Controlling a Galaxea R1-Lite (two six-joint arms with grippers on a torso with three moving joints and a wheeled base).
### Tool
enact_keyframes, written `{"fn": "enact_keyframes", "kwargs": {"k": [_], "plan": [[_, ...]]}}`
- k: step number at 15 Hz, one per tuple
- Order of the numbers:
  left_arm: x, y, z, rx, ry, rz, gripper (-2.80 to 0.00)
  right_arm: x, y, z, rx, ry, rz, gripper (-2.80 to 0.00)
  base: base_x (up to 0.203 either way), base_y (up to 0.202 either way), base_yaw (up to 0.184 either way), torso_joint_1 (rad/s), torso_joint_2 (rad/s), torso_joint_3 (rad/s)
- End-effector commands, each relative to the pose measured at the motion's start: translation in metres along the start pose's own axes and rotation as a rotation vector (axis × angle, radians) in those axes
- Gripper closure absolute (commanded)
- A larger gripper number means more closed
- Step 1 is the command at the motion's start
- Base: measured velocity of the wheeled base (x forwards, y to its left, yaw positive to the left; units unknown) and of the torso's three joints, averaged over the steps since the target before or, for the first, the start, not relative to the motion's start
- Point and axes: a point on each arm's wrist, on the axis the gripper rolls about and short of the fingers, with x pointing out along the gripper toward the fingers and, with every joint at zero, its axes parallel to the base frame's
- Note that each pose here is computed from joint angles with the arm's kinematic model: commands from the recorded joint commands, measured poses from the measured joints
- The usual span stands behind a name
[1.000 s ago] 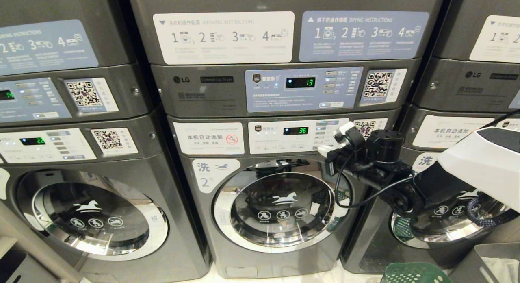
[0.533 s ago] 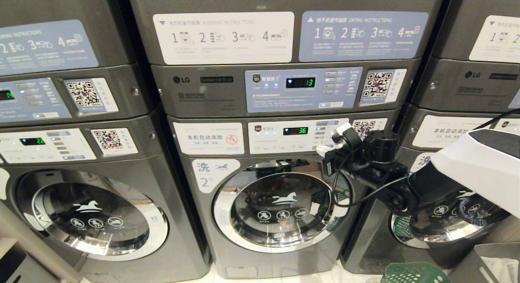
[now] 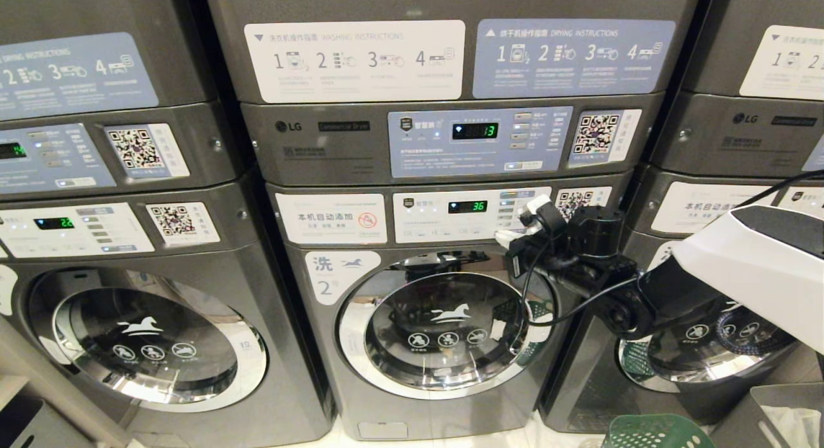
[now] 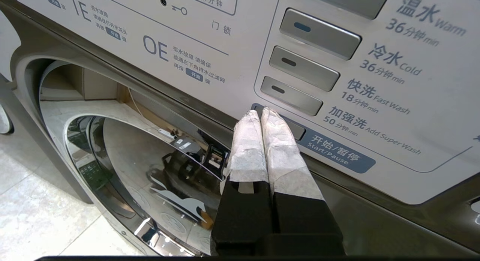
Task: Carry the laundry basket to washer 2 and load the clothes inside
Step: Press the washing machine switch
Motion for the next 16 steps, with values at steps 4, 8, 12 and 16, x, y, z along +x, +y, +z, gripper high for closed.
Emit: {"fn": "enact_keyframes", "kwargs": {"k": [4, 8, 12, 16], "plan": [[0.001, 0.0, -0.002, 0.0, 0.007, 0.0, 0.0, -0.015, 0.002, 0.005, 0.005, 0.014, 0.003, 0.0, 0.0, 0.0, 0.0, 0.0, 0.0, 0.0], [0.001, 0.0, -0.002, 0.0, 0.007, 0.0, 0.0, -0.02, 0.003, 0.006, 0.005, 0.021, 0.007, 0.0, 0.0, 0.0, 0.0, 0.0, 0.0, 0.0], [0.001, 0.0, -0.002, 0.0, 0.007, 0.0, 0.0, -0.053, 0.009, 0.021, 0.011, 0.055, 0.021, 0.0, 0.0, 0.0, 0.0, 0.0, 0.0, 0.0], [0.001, 0.0, -0.002, 0.0, 0.007, 0.0, 0.0, -0.139, 0.009, 0.085, 0.024, 0.132, -0.031, 0.0, 0.0, 0.0, 0.0, 0.0, 0.0, 0.0]]}}
